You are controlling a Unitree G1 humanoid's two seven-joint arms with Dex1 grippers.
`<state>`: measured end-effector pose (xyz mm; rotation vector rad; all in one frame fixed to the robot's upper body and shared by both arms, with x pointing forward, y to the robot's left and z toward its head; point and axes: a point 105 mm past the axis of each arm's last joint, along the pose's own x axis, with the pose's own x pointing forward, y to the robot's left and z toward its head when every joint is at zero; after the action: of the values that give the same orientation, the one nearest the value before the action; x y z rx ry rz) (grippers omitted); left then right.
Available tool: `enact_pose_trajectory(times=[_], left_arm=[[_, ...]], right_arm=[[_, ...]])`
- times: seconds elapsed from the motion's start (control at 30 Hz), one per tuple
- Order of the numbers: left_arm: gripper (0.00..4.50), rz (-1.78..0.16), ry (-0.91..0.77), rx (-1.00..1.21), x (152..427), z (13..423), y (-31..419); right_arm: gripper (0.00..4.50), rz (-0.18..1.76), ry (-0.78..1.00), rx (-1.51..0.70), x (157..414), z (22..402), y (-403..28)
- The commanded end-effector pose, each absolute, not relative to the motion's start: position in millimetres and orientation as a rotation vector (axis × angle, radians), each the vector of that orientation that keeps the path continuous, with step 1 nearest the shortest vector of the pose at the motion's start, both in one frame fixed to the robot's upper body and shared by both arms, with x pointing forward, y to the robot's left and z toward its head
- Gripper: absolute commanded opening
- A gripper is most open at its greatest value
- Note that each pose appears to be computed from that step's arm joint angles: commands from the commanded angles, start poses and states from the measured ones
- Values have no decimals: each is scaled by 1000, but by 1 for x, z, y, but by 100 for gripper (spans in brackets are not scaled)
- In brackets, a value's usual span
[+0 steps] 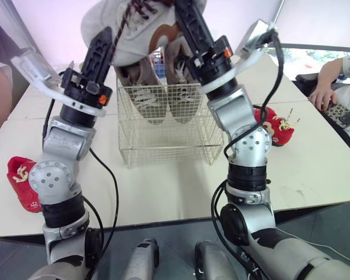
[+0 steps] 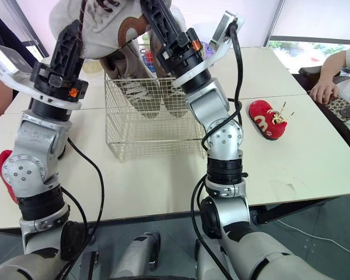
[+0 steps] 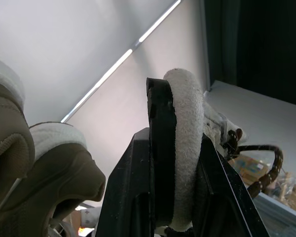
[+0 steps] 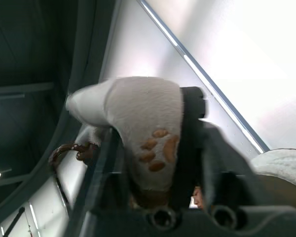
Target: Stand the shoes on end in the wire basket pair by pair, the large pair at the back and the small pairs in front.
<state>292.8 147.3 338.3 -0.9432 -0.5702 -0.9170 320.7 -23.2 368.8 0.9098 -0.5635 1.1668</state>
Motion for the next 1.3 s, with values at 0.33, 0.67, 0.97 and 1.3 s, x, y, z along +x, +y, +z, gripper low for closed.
enact_pose_trajectory(times=[0.33, 0.67, 0.97, 1.3], left_arm=[[362, -781, -335, -525, 281, 296, 138], [362, -734, -187, -386, 245, 262, 124], [362, -764, -40, -235, 230, 234, 129], [362, -759, -25, -209, 233, 236, 142]], right_arm=[[55, 1183, -765, 410, 320, 409, -78], [55, 1153, -599, -239, 354, 389, -127], [55, 1184, -523, -329, 372, 368, -128], [55, 1293, -363, -333, 378, 327, -119]])
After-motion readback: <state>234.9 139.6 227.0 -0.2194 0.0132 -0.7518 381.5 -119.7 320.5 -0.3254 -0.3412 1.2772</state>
